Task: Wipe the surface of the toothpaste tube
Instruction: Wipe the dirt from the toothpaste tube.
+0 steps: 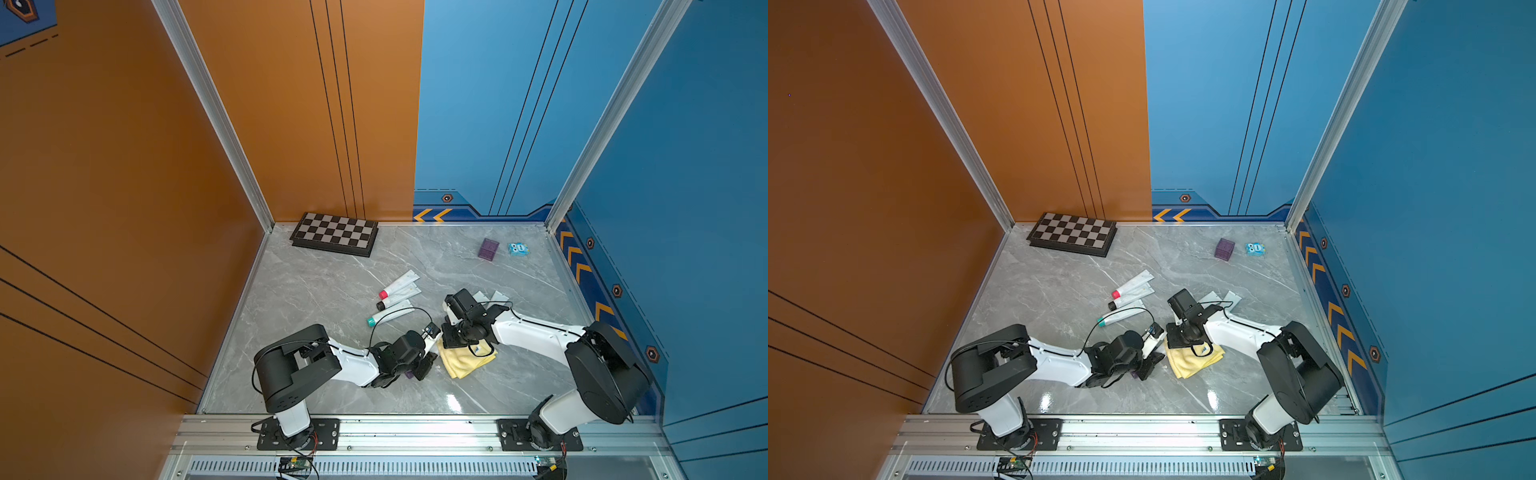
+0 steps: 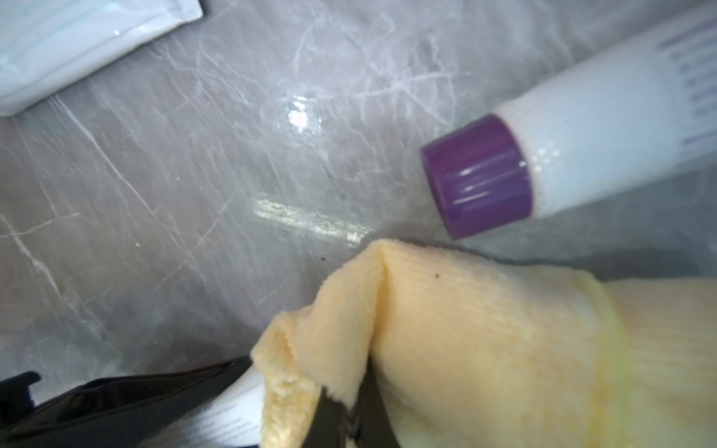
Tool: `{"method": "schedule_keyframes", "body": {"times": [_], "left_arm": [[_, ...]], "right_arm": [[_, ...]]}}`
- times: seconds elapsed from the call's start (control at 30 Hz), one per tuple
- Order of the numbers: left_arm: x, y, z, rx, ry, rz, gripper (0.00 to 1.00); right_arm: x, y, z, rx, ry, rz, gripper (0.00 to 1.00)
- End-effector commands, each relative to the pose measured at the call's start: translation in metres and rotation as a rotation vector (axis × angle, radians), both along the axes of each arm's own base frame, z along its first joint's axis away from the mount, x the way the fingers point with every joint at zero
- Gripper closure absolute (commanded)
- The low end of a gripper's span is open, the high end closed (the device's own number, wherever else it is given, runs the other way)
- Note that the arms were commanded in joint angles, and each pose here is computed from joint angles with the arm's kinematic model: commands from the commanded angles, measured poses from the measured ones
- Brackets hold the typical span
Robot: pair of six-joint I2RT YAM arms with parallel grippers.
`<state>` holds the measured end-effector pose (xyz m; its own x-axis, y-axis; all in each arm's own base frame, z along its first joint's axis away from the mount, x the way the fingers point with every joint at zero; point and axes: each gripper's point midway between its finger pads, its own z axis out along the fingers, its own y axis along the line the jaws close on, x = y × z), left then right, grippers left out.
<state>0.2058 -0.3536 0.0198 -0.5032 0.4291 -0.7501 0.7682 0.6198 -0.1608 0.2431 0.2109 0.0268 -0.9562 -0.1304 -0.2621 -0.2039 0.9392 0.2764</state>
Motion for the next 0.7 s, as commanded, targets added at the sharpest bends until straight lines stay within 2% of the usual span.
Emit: {"method": "schedule_keyframes", "body": {"times": [0.0,0.17,0.33,0.43,0.67], "left_arm": [[-0.049,0.072,-0.09,0.354,0.223,-0.033,0.72],[-0.048,0.07,-0.088,0.348,0.219,-0.036,0.72],[-0.048,0.071,-0.09,0.355,0.221,-0.035,0.72],[-0.048,0.071,-0.09,0.354,0.218,-0.033,0.72],[-0.047,0.073,-0.088,0.354,0.212,-0.028,0.72]], "right_arm": [[-0.046,-0.029,-0.031,-0.122,0.164,0.022,1.0],[-0.061,0.019,-0.026,0.155,0.263,0.061,1.0],[-0.072,0.033,-0.016,0.265,0.306,0.078,1.0],[-0.073,0.019,-0.019,0.187,0.297,0.068,1.0],[-0.049,-0.062,-0.03,-0.275,0.131,-0.027,1.0]]}}
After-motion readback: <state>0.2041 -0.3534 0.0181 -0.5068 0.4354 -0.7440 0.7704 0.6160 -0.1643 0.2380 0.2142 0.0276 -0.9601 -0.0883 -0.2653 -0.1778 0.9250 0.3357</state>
